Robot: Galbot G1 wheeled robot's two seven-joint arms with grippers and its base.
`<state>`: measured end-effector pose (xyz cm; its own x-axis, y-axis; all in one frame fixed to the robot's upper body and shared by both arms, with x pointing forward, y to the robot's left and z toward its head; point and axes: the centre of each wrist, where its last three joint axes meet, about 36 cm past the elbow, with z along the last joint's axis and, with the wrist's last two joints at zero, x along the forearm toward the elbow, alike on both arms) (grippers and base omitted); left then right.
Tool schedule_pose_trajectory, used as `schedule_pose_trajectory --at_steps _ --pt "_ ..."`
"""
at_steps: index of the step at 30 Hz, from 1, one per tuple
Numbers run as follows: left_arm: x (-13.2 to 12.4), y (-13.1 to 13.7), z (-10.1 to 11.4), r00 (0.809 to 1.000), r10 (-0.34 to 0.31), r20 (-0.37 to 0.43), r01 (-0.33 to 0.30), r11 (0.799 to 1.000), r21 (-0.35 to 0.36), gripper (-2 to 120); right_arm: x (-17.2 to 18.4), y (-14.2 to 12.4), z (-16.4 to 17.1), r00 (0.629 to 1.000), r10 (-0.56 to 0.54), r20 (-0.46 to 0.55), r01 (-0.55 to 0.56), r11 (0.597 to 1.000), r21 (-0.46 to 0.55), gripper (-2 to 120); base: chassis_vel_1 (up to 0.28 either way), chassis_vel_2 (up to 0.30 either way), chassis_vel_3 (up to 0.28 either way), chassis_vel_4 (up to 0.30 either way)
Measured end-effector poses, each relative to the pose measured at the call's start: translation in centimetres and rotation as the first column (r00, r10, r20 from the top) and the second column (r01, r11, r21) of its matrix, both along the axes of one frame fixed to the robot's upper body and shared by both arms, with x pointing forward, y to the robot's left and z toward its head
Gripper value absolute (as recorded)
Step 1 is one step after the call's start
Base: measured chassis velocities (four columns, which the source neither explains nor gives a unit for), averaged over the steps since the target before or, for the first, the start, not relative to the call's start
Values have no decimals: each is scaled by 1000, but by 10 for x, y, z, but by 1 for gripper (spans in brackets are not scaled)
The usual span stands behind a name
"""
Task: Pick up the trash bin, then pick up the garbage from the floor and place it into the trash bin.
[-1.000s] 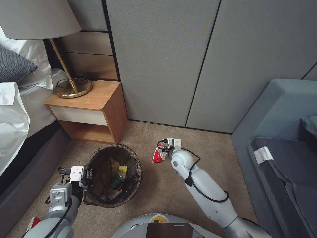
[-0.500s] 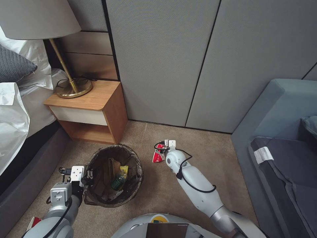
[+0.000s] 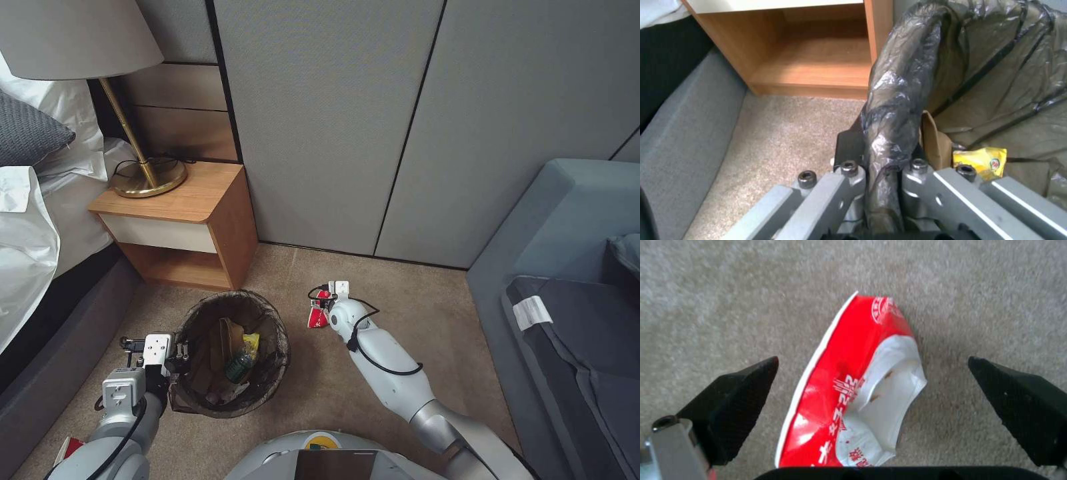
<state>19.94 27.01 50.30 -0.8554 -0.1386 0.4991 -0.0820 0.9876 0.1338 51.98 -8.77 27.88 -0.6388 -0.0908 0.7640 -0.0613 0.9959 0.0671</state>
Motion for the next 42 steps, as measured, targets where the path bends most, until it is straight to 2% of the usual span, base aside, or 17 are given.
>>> schedule_pose_trajectory --at_steps 15,18,20,22,23,25,26,28,31,32,35,36,42 --pt "0 0 0 1000 7 -3 -7 1000 -3 4 2 1 -25 1000 10 -22 -10 1000 -18 100 0 0 0 0" --pt "0 0 0 1000 8 -3 -8 1000 -3 4 1 2 -26 1000 15 -24 -16 1000 -10 96 0 0 0 0" --pt "0 0 0 1000 9 -3 -9 1000 -3 4 1 3 -27 999 20 -26 -20 1000 -3 87 0 0 0 0" --pt "0 0 0 1000 9 -3 -9 1000 -2 4 0 3 -28 999 20 -26 -20 1000 1 84 0 0 0 0" --pt "0 0 0 1000 10 -3 -10 1000 -2 4 -1 3 -28 1000 19 -23 -19 1000 5 76 0 0 0 0" --pt "0 0 0 1000 10 -3 -10 1000 -2 4 -1 4 -29 1000 18 -22 -18 1000 8 73 0 0 0 0" --pt "-1 0 0 1000 11 -3 -11 1000 -1 4 -2 4 -29 1000 19 -24 -18 1000 10 67 0 0 0 0" --pt "-1 0 0 1000 11 -3 -11 1000 -1 4 -2 4 -30 1000 19 -24 -18 1000 10 65 0 0 0 0" --pt "-1 0 0 1000 13 -2 -13 1000 0 4 -5 5 -32 999 21 -29 -20 1000 16 47 0 0 0 0" --pt "-1 0 0 1000 13 -2 -13 1000 0 4 -5 5 -32 999 21 -29 -20 1000 16 47 0 0 0 0" --pt "-1 0 0 1000 14 -1 -14 1000 1 4 -6 5 -32 999 20 -31 -20 1000 19 32 0 0 0 0" --pt "-1 0 0 1000 14 -1 -14 1000 1 4 -6 5 -32 999 20 -31 -20 1000 19 32 0 0 0 0" --pt "-1 0 0 1000 14 -1 -14 1000 2 4 -8 3 -34 999 17 -31 -16 1000 22 9 0 0 0 0"
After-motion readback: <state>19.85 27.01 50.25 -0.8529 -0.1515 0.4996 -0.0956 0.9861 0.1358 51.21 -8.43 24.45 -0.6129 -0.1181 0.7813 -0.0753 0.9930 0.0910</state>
